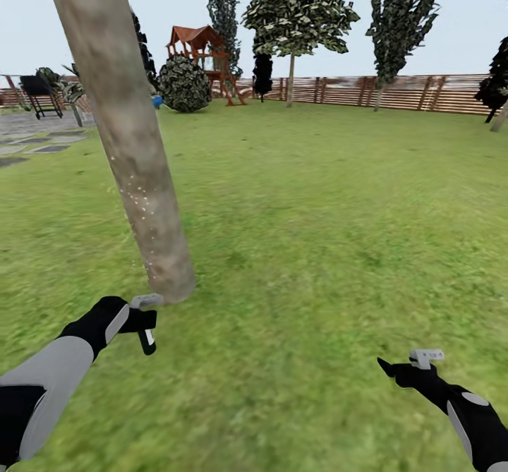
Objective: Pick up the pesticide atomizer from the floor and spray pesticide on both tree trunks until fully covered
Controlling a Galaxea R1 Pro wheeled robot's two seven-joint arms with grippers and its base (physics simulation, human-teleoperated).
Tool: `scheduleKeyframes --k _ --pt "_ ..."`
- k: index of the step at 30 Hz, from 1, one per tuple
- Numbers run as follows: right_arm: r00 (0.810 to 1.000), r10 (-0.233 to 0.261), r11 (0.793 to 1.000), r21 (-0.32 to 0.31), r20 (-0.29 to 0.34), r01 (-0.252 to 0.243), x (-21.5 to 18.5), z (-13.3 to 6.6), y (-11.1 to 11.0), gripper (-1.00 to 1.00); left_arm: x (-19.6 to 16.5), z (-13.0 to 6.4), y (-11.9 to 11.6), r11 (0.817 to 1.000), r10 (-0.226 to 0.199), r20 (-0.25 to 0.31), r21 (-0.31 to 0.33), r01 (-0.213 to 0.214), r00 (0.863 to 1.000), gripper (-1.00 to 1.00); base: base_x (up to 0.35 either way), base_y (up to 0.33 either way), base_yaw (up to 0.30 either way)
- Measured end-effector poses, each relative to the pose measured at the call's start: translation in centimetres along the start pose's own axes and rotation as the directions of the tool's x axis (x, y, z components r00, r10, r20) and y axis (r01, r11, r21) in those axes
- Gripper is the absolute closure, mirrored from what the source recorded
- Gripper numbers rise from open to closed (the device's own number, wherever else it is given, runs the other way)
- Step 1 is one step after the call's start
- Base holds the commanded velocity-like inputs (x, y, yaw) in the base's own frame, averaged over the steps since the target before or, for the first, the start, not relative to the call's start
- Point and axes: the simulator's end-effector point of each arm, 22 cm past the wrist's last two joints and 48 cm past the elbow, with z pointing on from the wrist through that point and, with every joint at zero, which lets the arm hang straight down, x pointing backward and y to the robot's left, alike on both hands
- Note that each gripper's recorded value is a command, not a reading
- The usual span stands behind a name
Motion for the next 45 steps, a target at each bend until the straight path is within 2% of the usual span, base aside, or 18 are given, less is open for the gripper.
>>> scheduleKeyframes --k 11,20,27,29,30,31,32,34,37,45 --pt "1.0 -0.001 1.0 0.0 0.0 0.001 0.0 0.0 0.0 -1.0 0.1 0.1 -0.2 1.0 -0.002 -0.002 0.004 0.002 1.0 1.0 0.287 -0.139 0.021" --pt "1.0 0.0 1.0 0.0 0.0 0.0 0.0 0.0 0.0 -1.0 0.2 0.1 -0.2 1.0 0.0 -0.005 0.001 0.0 1.0 1.0 0.221 -0.187 0.254" --pt "1.0 0.001 1.0 -0.001 -0.001 -0.001 0.1 0.0 0.0 -1.0 0.3 0.2 0.2 1.0 -0.001 -0.007 -0.015 0.001 1.0 1.0 0.044 -0.035 0.219" --pt "1.0 0.001 1.0 -0.001 -0.001 -0.001 0.1 0.0 0.0 -1.0 0.4 0.3 -1.0 1.0 -0.01 -0.009 0.001 0.01 1.0 1.0 0.001 -0.001 0.025" --pt "1.0 0.0 1.0 -0.001 -0.001 0.0 0.1 0.0 0.0 -1.0 0.5 0.4 -1.2 1.0 -0.009 -0.01 -0.005 0.009 1.0 1.0 0.0 0.0 0.007" --pt "1.0 0.001 1.0 -0.001 -0.002 -0.001 0.1 0.0 0.0 -1.0 0.5 0.5 -0.8 0.999 -0.008 -0.01 -0.04 0.008 1.0 1.0 0.0 0.0 0.001" --pt "1.0 0.001 1.0 -0.001 -0.001 -0.001 0.1 0.0 0.0 -1.0 0.5 0.5 -0.8 0.997 -0.054 -0.006 -0.051 0.054 0.999 1.0 0.0 0.0 0.0" --pt "1.0 0.001 1.0 -0.001 -0.002 -0.001 0.1 0.0 0.0 -1.0 0.2 0.6 -1.3 0.995 -0.089 0.01 -0.032 0.09 0.996 1.0 0.0 0.0 0.0" --pt "1.0 0.001 1.0 -0.002 0.0 -0.001 0.0 0.0 0.1 -1.0 -0.6 0.6 -1.2 0.995 -0.091 0.049 -0.036 0.092 0.995 1.0 0.113 -0.071 0.0" --pt "1.0 0.001 1.0 -0.002 -0.001 -0.001 0.0 0.0 0.1 -1.0 -0.6 0.6 -0.9 0.995 -0.087 0.052 -0.047 0.089 0.995 1.0 0.125 -0.214 0.135"
